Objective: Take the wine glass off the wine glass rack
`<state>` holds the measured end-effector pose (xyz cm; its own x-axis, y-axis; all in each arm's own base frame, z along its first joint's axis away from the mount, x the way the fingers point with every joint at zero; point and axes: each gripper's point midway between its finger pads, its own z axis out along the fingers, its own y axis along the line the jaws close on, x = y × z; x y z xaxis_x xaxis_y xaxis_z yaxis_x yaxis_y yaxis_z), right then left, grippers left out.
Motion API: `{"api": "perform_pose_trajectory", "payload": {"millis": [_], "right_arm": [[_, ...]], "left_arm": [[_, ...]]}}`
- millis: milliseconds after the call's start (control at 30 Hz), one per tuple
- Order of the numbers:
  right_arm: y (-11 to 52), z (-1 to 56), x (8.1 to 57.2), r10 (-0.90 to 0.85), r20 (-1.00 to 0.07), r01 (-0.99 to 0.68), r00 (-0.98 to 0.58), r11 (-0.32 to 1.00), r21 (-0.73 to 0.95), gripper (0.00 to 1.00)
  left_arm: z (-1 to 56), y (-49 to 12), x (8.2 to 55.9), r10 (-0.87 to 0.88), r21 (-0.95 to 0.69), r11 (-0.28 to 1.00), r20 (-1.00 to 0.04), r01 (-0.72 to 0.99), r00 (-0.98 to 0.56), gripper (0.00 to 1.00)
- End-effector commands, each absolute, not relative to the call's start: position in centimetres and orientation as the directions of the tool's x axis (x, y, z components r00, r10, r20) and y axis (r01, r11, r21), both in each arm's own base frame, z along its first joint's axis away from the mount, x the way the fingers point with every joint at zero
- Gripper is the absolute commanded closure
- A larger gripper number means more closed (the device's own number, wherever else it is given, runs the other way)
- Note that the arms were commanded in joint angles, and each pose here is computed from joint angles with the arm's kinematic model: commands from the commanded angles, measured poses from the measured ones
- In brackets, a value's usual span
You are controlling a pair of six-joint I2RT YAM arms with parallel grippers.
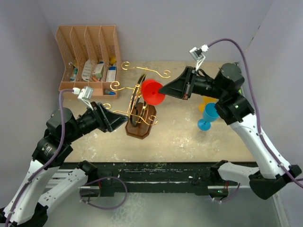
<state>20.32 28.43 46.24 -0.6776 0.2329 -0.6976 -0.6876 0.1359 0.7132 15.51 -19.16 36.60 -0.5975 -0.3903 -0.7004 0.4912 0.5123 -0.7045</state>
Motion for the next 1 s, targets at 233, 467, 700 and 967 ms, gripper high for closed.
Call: {"api": "perform_pose_trajectory", "payload": {"millis": [233,467,700,967], "right_arm": [[20.0,53.6,14.1,0.22,-0.974,-0.89,-0.059,0.43,0.151,1.0],[15.3,53.1,14.0,0.139,-0.981,-0.77,0.137,0.638,-0.018,1.0],[14.1,48.8,17.8,0.03,-0.989,-0.64,0.145,0.765,-0.07,1.0],[15.7,47.6,21.6,-0.123,-0.985,-0.536,0.121,0.827,-0.169,1.0]], "left_arm": [[40.1,-21.4,15.1,-0.458,-0.772,0.306,-0.632,0.557,-0.625,0.42],[41.1,-21.8,14.9,-0.468,-0.789,0.259,-0.607,0.557,-0.642,0.42],[42.8,-21.5,14.5,-0.468,-0.78,0.261,-0.618,0.569,-0.632,0.42],[42.6,-21.1,14.4,-0.464,-0.783,0.291,-0.618,0.549,-0.635,0.42]]}}
